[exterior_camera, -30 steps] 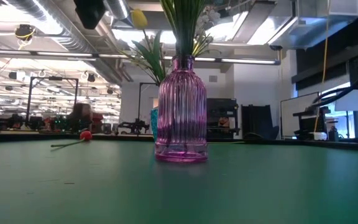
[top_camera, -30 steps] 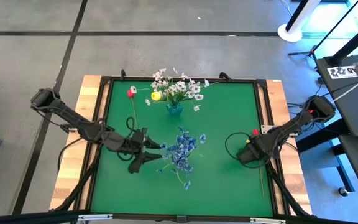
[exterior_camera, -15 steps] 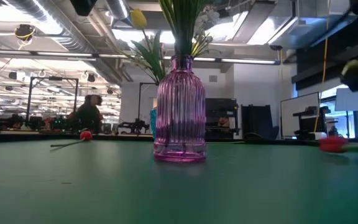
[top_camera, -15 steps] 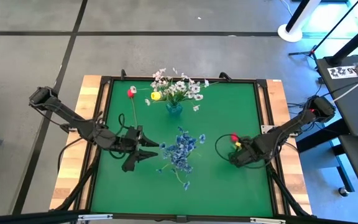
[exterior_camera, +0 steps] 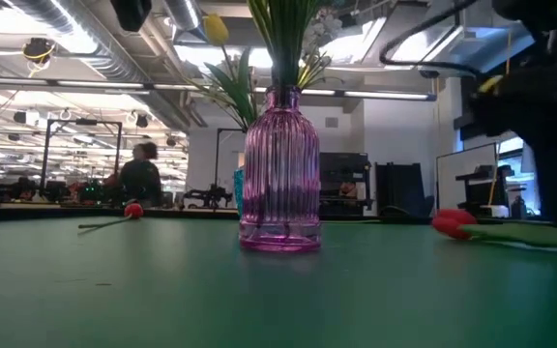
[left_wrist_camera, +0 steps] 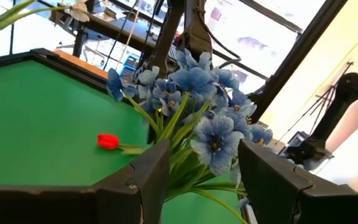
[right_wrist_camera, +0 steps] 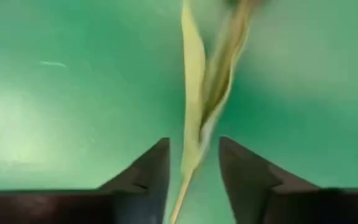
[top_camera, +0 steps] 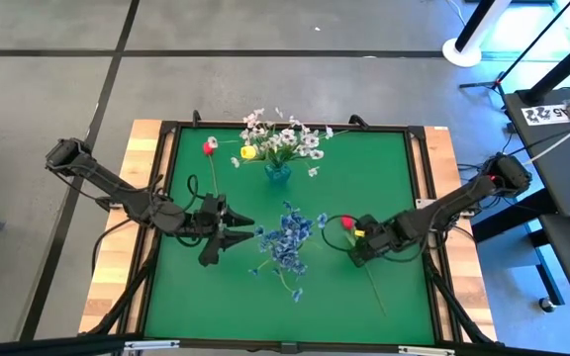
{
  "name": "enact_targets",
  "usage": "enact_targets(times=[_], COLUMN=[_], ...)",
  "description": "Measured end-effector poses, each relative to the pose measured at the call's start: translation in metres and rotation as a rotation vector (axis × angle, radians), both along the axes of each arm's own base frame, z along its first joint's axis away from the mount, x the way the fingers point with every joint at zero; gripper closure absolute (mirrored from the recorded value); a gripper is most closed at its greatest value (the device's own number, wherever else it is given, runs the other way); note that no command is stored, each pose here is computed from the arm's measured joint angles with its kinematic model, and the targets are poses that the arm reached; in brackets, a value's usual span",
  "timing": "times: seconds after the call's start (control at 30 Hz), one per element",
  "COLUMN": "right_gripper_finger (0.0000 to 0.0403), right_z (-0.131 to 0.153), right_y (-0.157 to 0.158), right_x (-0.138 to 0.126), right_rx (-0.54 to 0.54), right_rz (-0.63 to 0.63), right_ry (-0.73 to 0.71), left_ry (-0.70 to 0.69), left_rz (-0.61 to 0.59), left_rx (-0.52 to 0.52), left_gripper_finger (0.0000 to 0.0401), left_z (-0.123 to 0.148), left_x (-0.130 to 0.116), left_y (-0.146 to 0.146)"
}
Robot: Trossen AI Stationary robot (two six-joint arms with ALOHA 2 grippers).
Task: Sort flowers into vase by color
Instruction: Put the bottom red tulip into the violet vase
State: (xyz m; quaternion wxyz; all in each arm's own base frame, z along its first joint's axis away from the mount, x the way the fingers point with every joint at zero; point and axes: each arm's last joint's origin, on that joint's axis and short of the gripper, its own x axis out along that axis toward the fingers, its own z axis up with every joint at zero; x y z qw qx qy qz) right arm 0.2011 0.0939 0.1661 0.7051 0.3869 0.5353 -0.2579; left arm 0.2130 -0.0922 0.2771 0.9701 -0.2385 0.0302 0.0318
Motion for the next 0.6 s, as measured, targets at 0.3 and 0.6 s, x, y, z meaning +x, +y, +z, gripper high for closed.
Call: enact_targets(times=[0.3,0.6], right_gripper_finger=[0.0221,0.0295], right_z=[-0.018,-0.039], right_y=[-0.021,-0.018], right_x=[0.019,0.025], right_rx=[-0.055,-0.078], right_rz=[0.022,0.052], right_ry=[-0.01,0.08], left_ry=[-0.003,-0.005], left_rz=[0.047,0.076], left_rx=[-0.021,-0.021], left_gripper_finger=[0.0218,0.0218], left_z=[0.0,0.0], left_x=[0.0,0.0], left_y=[0.001,0.002])
